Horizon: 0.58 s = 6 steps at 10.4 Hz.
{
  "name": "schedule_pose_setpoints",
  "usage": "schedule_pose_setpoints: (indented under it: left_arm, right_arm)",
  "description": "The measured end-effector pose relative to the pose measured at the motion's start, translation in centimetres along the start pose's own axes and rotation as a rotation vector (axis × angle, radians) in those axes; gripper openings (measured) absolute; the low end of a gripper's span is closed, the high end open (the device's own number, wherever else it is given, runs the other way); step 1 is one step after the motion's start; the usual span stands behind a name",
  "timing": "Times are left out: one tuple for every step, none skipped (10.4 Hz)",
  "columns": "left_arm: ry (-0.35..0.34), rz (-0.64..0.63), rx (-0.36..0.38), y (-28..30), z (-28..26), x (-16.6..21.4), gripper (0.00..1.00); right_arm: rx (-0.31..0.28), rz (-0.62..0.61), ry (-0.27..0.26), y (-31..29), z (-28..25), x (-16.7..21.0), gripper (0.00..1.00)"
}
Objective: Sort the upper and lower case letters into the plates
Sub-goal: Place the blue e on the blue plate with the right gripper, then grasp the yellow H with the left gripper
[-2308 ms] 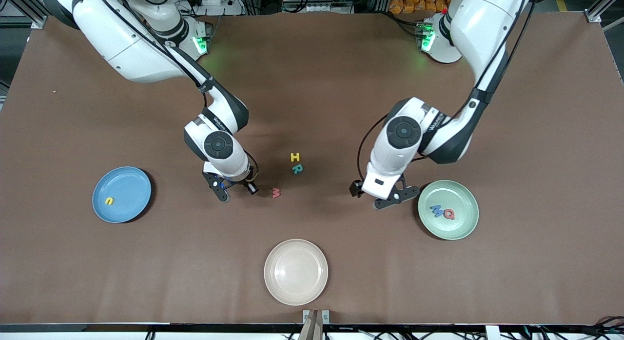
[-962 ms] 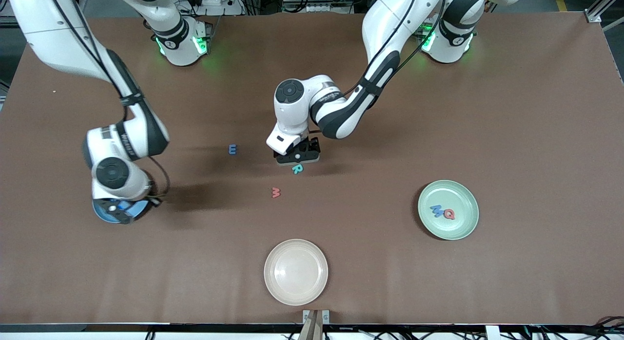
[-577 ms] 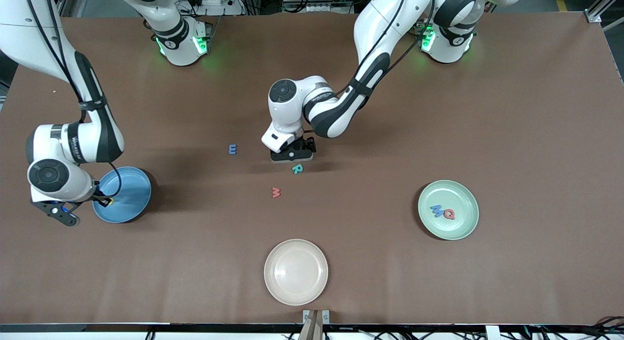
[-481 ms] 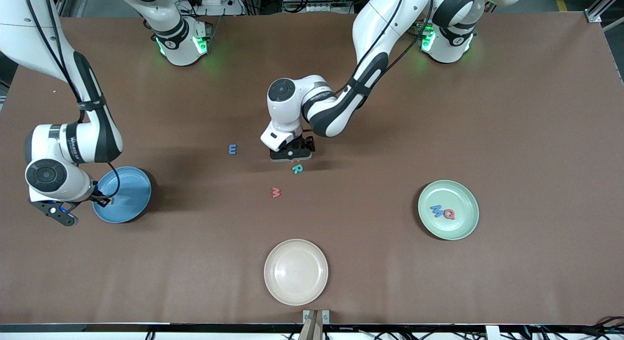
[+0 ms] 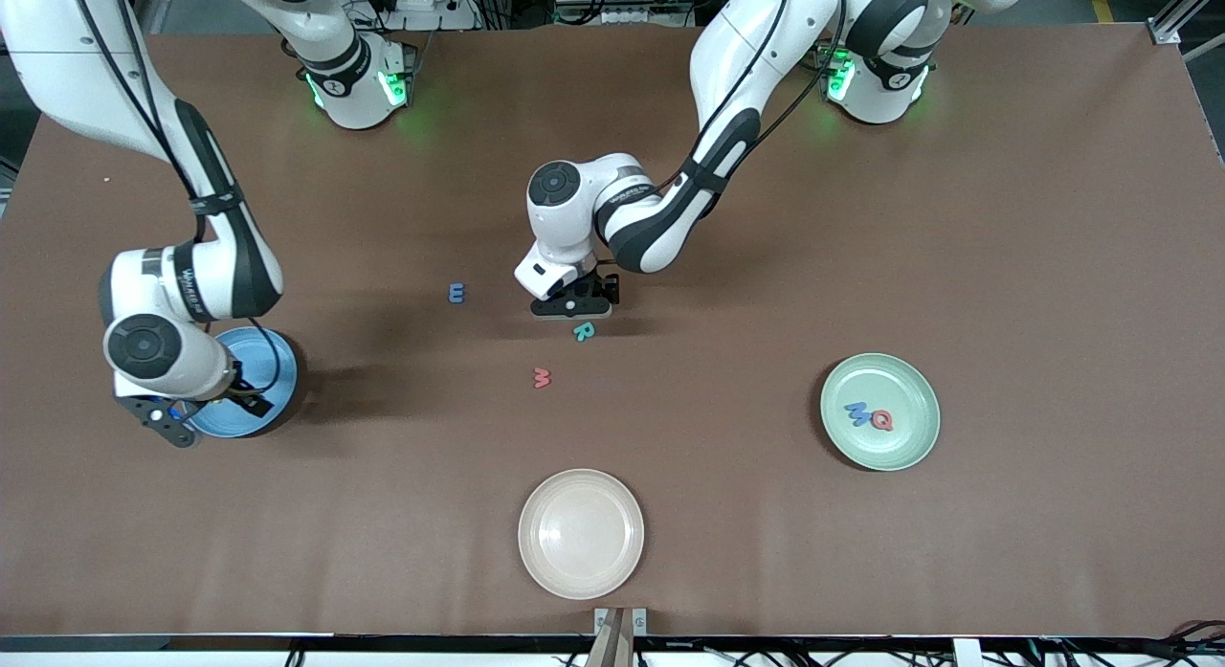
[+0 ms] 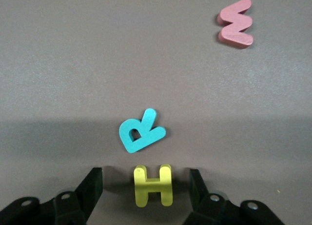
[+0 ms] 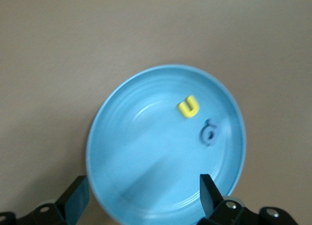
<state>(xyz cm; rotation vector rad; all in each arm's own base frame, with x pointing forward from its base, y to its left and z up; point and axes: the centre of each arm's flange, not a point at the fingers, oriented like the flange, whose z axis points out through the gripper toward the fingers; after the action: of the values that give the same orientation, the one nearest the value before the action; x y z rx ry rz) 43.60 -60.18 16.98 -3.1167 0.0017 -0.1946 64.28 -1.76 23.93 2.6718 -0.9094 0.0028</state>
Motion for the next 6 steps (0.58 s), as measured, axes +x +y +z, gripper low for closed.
schedule_pose_setpoints:
  left_arm:
    - [0.0,0.001,0.0,0.0,0.0,0.0,0.77]
    - [0.0,0.001,0.0,0.0,0.0,0.0,0.75]
    - [0.0,0.003,0.0,0.0,0.0,0.0,0.68]
    - [0.001,0.002,-0.001,0.0,-0.1,0.0,0.66]
    - [0.003,0.001,-0.004,0.1,-0.2,0.1,0.56]
    - [0.004,0.001,-0.004,0.1,-0.2,0.2,0.54]
  right_arm:
    - [0.01,0.017,-0.005,-1.4,-0.1,-1.1,1.0]
    - [0.025,0.033,-0.01,-2.9,-0.6,-2.3,1.0]
    - [0.036,0.05,-0.016,-4.3,-1.1,-3.6,1.0]
    - [0.035,0.061,-0.023,-5.2,-1.2,-4.7,1.0]
    - [0.033,0.061,-0.027,-5.7,-1.1,-5.3,1.0]
    - [0.036,0.065,-0.033,-6.2,-1.1,-5.8,1.0]
